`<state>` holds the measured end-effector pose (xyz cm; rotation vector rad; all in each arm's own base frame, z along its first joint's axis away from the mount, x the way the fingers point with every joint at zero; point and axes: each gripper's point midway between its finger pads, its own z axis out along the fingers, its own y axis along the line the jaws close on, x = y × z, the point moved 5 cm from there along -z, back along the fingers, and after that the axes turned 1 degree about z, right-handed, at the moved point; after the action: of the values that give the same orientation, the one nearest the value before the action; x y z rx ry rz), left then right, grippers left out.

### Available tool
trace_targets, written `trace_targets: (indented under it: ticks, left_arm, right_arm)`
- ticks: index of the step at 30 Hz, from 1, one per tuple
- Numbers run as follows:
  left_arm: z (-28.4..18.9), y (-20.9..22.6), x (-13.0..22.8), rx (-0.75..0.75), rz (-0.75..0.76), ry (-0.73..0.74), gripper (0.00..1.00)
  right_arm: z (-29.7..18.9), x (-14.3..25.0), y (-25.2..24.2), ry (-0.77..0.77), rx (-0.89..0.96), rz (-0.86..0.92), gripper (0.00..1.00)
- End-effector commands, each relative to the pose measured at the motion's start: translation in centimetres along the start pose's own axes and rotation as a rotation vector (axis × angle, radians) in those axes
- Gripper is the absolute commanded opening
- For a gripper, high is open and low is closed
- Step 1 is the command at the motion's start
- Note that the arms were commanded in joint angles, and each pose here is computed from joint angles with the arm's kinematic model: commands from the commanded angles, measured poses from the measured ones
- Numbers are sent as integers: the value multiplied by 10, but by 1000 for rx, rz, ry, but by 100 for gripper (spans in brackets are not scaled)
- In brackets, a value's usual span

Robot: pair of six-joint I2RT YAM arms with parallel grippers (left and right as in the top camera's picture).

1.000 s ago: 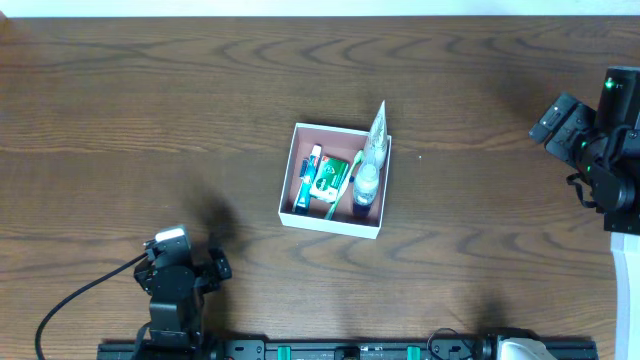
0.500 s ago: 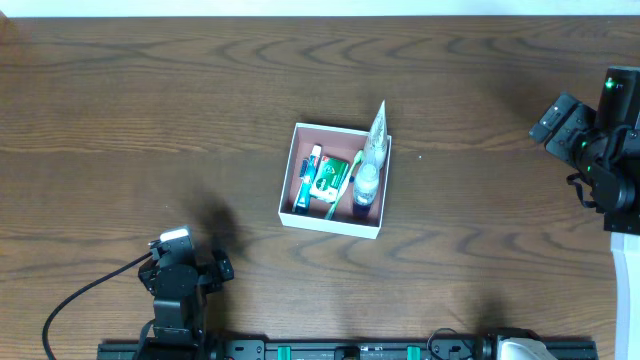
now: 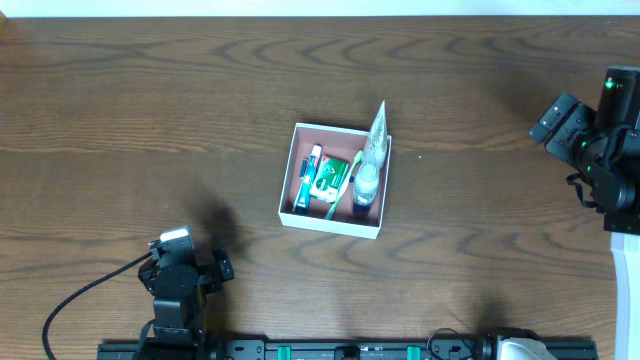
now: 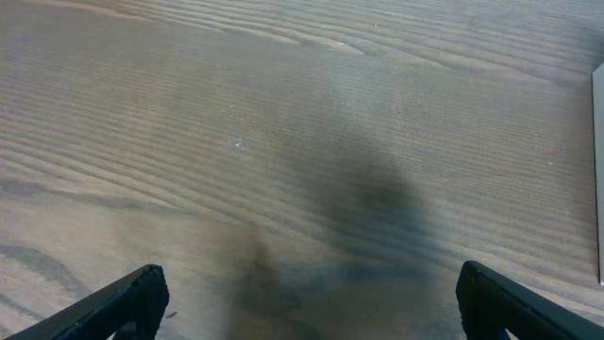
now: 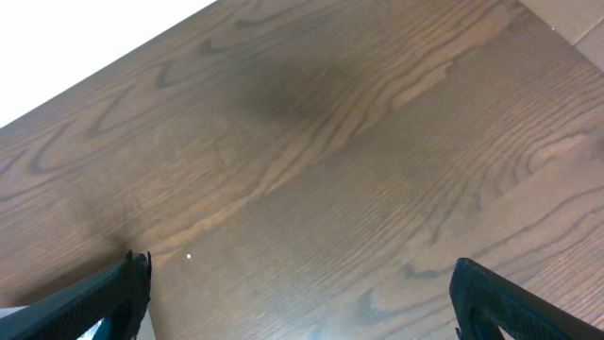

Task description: Pack container

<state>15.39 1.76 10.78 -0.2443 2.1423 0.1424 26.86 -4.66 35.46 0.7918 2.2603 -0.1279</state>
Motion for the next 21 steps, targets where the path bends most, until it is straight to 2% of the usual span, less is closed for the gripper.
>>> trace_targets:
  ticks: [1,7,13,17,21]
  left_arm:
    - [2,1,3,-5,-16,0,98]
    - [2,1,3,-5,-16,0,98]
    - [2,1,3,-4,-16,0,98]
    - [2,1,3,-5,-16,0,98]
    - [2,1,3,-5,-16,0,98]
  right_arm:
    - [-1,-3,-2,-8,9,4,99]
    - [-2,-2,-3,-9,9,-1,99]
    - [-16,8,-20,-124,-3,5,99]
    - [1,49,-29,-161,-79,-28,99]
    - [30,114,-47,-143,-149,-57,99]
